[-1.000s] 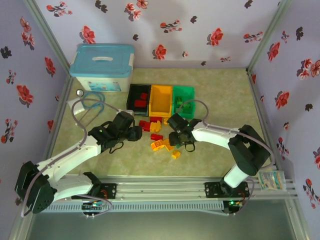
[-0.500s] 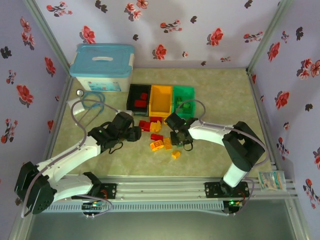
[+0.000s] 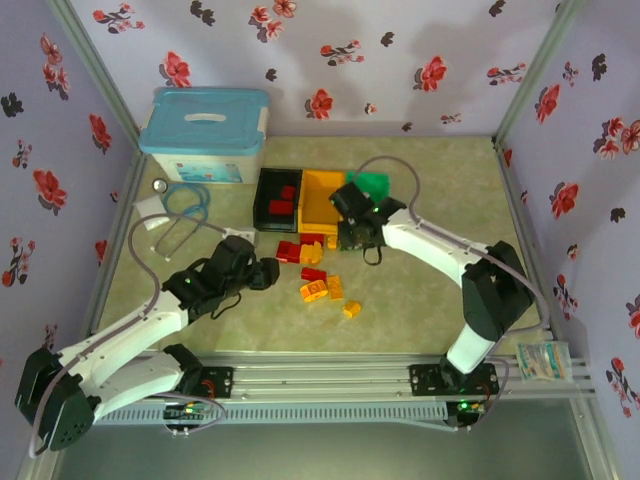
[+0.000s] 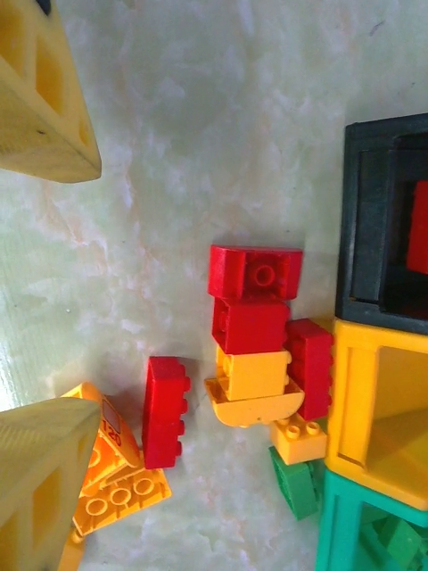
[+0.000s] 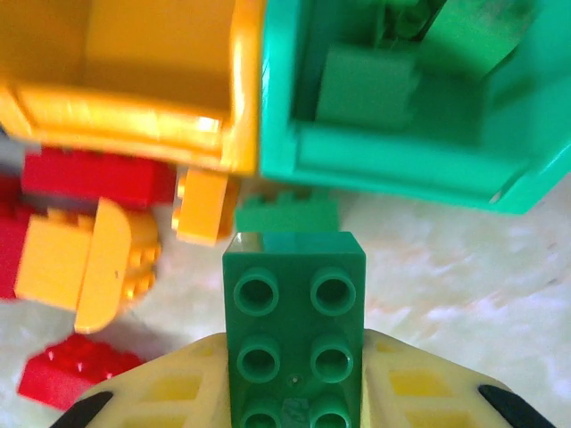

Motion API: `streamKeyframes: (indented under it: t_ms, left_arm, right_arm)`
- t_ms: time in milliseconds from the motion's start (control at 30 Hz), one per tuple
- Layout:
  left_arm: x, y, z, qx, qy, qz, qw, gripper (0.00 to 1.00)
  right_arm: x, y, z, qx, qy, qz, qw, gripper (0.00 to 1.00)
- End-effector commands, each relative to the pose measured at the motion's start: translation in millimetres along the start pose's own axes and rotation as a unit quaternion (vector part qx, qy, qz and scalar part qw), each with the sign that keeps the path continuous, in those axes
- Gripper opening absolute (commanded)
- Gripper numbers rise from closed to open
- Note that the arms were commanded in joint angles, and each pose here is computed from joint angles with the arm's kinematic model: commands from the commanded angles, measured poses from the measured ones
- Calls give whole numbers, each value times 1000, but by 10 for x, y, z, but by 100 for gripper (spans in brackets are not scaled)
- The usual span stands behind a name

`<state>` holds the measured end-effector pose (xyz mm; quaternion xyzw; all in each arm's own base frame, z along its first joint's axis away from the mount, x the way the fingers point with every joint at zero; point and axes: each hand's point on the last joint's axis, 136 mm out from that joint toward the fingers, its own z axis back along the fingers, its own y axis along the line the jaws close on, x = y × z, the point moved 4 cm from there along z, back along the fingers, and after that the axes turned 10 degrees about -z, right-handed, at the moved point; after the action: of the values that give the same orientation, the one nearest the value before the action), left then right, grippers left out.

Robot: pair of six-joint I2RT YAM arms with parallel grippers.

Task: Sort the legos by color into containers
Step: Place the lego in the container, then move the lego to the center of the table.

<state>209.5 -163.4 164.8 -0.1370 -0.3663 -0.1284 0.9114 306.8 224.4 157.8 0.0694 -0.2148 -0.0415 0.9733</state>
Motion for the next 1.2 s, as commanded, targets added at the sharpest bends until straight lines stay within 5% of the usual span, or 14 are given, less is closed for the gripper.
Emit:
streamKeyframes:
  t_ms: [0, 300, 333, 400, 467, 1000, 1167]
  left_arm:
    - [-139, 25, 25, -8, 0, 19, 1000, 65]
    - [-331, 39, 52, -12, 10, 29, 999, 64]
    - [-331, 37, 60, -11, 10, 29, 999, 64]
    - [-322, 38, 77, -10, 7, 29, 1000, 64]
    - [-317, 44, 88, -8, 5, 28, 1000, 64]
    - [-322, -16, -68, -9, 15, 17, 1000, 64]
    - [-327, -27, -78, -9, 19, 12, 1000, 64]
  right_arm:
    - [255, -164, 71, -28, -4, -3, 1000, 24]
    - [930, -214, -171, -39, 9, -29, 999, 27]
    - [1006, -229, -171, -44, 5, -34, 998, 35]
    - [1111, -194, -143, -43, -4, -35, 998, 69]
    - [1148, -136, -80, -34, -12, -36, 999, 76]
    - [73, -25, -211, 19, 28, -25, 999, 74]
    - [-29, -71, -382, 9, 40, -31, 999, 65]
